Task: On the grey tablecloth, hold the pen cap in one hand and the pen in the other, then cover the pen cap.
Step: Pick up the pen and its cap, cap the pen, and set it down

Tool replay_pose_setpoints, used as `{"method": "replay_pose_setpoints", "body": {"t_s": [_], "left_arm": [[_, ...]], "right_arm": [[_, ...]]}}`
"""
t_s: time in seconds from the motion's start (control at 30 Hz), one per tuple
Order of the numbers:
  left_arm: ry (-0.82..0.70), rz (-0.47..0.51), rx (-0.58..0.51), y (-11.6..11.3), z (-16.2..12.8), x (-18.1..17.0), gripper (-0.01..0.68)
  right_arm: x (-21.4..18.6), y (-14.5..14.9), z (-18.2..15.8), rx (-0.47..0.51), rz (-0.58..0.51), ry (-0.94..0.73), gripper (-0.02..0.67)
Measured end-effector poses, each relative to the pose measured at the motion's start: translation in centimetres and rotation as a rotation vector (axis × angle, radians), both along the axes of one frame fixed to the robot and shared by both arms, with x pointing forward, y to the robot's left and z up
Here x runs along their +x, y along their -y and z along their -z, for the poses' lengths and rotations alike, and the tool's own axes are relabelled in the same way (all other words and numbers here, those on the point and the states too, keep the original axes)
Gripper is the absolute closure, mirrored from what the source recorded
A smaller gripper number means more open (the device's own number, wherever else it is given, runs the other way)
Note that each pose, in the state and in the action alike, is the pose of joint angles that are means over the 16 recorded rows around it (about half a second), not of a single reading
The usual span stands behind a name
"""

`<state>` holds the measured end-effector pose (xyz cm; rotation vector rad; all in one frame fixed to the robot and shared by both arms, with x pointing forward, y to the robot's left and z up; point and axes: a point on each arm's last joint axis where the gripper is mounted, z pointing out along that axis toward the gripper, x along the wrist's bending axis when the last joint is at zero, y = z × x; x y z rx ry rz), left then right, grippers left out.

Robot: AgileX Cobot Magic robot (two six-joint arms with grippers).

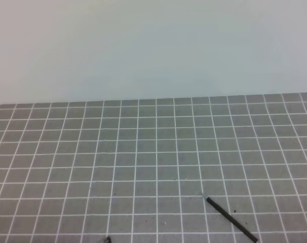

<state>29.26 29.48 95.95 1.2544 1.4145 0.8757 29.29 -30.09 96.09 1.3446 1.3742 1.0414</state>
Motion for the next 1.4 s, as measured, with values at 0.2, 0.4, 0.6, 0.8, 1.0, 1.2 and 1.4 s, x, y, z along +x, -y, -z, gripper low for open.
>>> {"method": "replay_pose_setpoints", "body": {"t_s": [0.2,0.4,0.6,0.8,1.0,1.2,1.4], "left_arm": [[0.000,0.000,-0.002,0.01,0.00,0.00,0.676],[0.000,0.000,-0.003,0.01,0.00,0.00,0.676],[0.000,0.000,-0.004,0.01,0.00,0.00,0.676],[0.000,0.000,-0.005,0.02,0.00,0.00,0.676],[0.000,0.001,-0.007,0.02,0.00,0.00,0.676],[-0.001,0.001,-0.008,0.02,0.00,0.00,0.676],[-0.001,0.001,-0.008,0.02,0.00,0.00,0.676]], "right_arm": [[0.00,0.00,0.00,0.000,0.000,0.000,0.641],[0.00,0.00,0.00,0.000,0.000,0.000,0.641],[0.00,0.00,0.00,0.000,0.000,0.000,0.641],[0.00,0.00,0.00,0.001,0.000,0.000,0.641],[0.00,0.00,0.00,0.001,0.000,0.000,0.641],[0.00,0.00,0.00,0.002,0.000,0.000,0.641],[0.00,0.00,0.00,0.002,0.000,0.000,0.641]]}}
